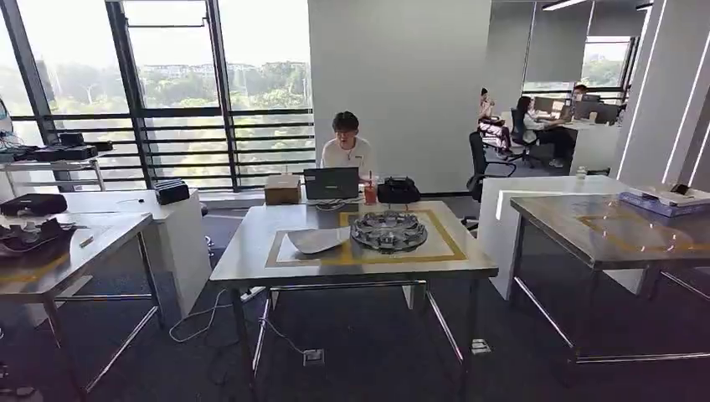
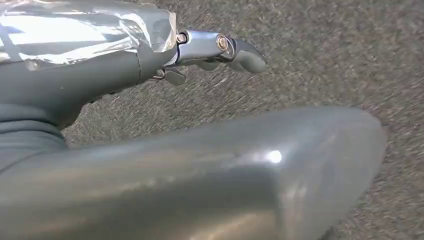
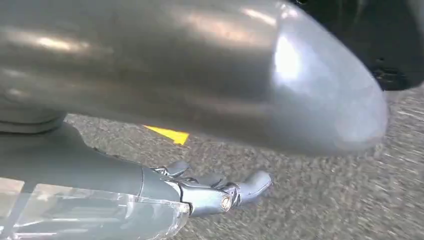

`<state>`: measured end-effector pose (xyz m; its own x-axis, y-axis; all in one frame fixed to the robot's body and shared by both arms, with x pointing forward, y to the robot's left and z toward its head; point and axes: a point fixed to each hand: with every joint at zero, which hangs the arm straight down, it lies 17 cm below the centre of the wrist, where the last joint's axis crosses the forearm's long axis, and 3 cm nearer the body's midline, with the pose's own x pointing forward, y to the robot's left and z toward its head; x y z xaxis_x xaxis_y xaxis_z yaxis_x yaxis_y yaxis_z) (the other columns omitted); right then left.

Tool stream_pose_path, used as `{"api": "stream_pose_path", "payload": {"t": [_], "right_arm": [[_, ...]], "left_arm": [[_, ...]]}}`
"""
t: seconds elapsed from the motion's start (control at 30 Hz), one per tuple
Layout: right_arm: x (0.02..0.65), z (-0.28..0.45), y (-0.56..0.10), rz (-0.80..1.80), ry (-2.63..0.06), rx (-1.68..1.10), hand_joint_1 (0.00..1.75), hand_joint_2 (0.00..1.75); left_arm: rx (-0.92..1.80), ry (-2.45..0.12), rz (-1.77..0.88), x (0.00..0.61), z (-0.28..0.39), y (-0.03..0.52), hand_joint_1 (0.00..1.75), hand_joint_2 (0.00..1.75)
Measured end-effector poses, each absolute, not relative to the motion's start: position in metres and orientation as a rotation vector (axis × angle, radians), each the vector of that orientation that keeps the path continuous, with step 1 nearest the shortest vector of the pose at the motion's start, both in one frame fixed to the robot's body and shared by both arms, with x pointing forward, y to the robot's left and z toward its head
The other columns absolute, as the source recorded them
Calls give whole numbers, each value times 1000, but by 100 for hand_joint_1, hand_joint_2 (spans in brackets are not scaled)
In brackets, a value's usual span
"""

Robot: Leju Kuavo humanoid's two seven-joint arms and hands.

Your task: Take the parts from the cabinet and place them on the table.

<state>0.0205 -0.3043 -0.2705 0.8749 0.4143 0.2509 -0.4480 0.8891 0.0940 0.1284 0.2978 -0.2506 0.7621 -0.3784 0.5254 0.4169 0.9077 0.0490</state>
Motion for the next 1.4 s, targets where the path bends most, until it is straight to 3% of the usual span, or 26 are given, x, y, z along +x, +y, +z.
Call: {"api": "stream_pose_path", "payload": {"t": [1.4], "right_arm": [[22, -268, -302, 433, -253, 171, 0, 0]], "left_arm": [[-52, -559, -441, 141, -250, 297, 0, 0]]}}
